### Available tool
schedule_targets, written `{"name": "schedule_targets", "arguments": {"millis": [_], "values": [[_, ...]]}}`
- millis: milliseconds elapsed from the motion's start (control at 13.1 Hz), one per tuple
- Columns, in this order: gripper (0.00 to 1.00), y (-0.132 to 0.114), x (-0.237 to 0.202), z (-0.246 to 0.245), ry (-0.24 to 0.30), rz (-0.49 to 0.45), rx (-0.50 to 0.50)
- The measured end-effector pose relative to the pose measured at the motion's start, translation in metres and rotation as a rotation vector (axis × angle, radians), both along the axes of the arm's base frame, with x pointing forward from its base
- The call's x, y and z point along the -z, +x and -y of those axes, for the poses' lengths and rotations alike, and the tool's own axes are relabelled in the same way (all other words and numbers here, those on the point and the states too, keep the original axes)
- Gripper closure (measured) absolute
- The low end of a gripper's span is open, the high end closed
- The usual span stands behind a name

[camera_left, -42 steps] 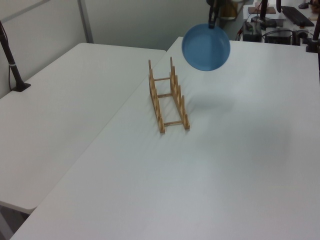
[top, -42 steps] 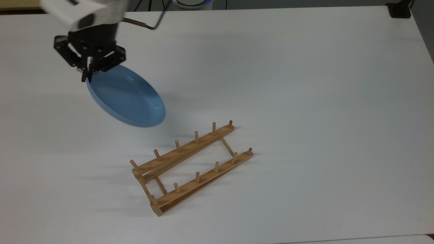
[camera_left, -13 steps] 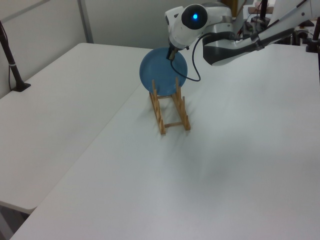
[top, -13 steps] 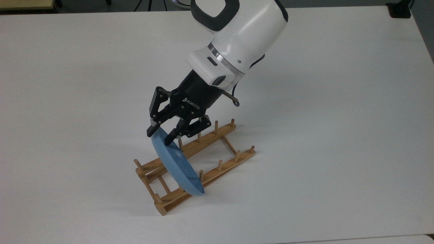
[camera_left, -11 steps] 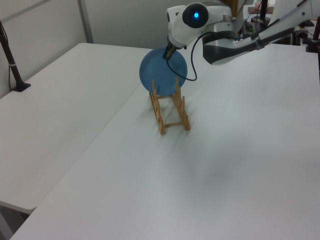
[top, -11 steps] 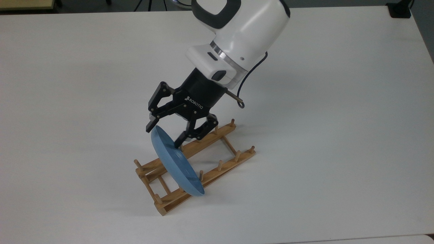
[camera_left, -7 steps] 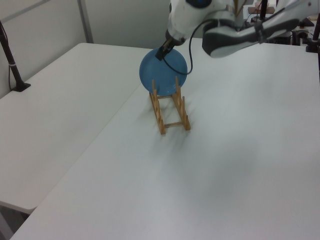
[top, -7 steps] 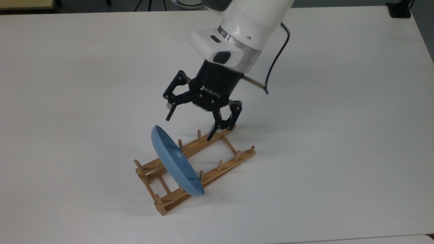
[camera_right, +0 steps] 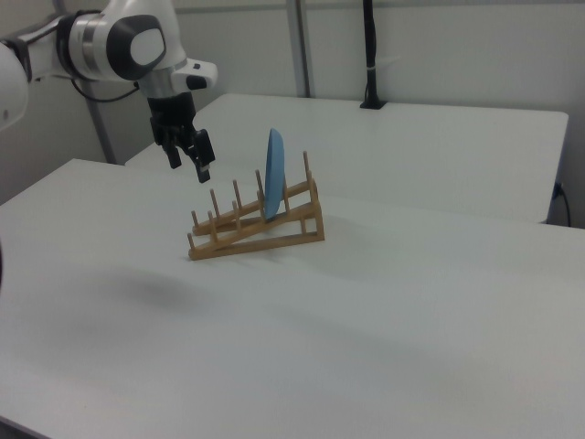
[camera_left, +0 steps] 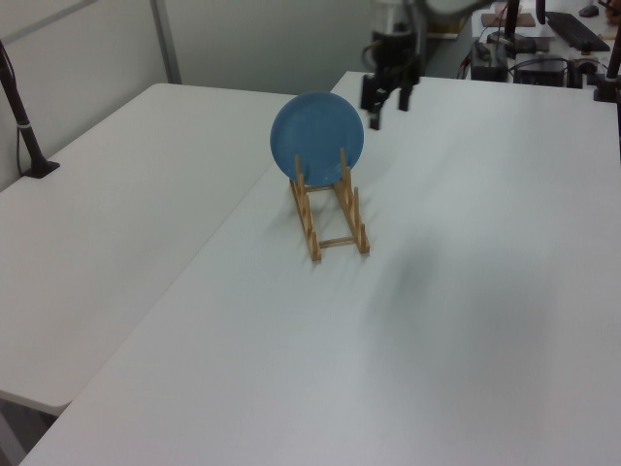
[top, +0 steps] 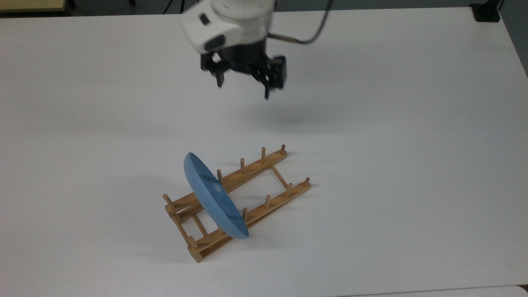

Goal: Place plate in plate rack

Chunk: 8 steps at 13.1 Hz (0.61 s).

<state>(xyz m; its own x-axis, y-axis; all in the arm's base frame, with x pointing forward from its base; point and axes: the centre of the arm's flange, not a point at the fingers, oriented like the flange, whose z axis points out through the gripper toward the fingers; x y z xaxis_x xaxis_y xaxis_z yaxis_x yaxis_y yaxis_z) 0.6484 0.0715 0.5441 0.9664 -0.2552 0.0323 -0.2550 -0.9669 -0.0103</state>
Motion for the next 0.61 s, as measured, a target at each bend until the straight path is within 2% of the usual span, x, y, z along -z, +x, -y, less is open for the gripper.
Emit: {"name": "schedule_targets", "arguments": {"millis": [153,383,613], "values": [[0.00,-0.023,-0.010,0.026,0.042,-0.037,-0.024],[0.00,-0.054,-0.017,0.052,0.059,-0.053,-0.061],[0.00,-0.061,-0.015,0.055,0.055,-0.066,-0.065]]}}
